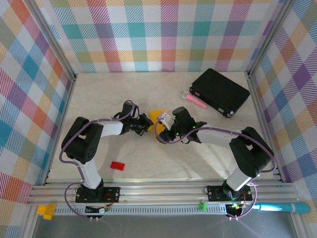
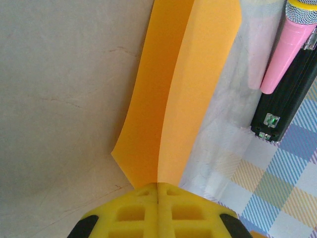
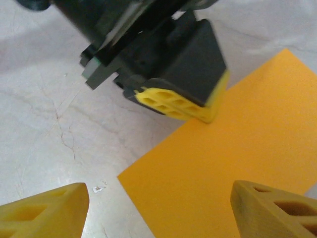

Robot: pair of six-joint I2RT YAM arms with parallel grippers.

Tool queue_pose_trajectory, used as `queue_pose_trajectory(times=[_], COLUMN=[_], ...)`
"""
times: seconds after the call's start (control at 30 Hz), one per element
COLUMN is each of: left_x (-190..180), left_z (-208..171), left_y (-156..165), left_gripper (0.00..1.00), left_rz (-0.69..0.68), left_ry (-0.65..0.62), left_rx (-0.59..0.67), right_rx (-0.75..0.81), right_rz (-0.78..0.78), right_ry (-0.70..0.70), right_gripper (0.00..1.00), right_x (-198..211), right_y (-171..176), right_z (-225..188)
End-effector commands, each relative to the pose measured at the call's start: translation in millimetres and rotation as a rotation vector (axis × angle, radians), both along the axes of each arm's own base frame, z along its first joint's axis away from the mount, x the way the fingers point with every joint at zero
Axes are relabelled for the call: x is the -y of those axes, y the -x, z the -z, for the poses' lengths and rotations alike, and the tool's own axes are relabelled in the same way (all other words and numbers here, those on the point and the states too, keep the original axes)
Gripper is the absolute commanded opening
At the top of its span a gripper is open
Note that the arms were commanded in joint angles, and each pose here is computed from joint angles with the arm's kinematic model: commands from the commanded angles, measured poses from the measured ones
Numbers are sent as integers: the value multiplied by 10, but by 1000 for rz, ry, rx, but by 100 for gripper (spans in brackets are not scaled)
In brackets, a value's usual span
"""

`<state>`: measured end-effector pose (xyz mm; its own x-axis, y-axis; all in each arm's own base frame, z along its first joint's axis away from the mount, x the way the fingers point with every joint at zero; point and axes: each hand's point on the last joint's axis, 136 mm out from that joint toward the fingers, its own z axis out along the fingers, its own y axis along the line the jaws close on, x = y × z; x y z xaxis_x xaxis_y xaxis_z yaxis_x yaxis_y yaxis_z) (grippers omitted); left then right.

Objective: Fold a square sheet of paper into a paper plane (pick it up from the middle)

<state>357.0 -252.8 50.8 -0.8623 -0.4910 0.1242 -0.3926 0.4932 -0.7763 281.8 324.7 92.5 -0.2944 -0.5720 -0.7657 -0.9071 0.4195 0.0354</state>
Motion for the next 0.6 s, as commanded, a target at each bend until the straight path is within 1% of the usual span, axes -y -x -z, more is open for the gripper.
queue_pose_trajectory(times=[0.0,0.23,0.33,0.5,0.57], left_x=[52,66,65,66,67], left_z=[-51,-35,-14,-8,-13], left_y=[21,19,24,24,24], left_gripper=[0,0,0,0,0], left_rz=[2,4,5,5,5], left_ry=[20,24,22,23,24], left_rx=[-6,-10,-13,-15,-14], right_rx=[83,111,141,183,193], right_rz=[-60,-71,-54,-23,-16], right_ry=[23,81,93,111,120], right_gripper=[75,75,74,72,68], right_x=[-62,-75,-59,-22,-6], right_y=[2,-20,-80,-159,-177], right_z=[90,279,284,290,299])
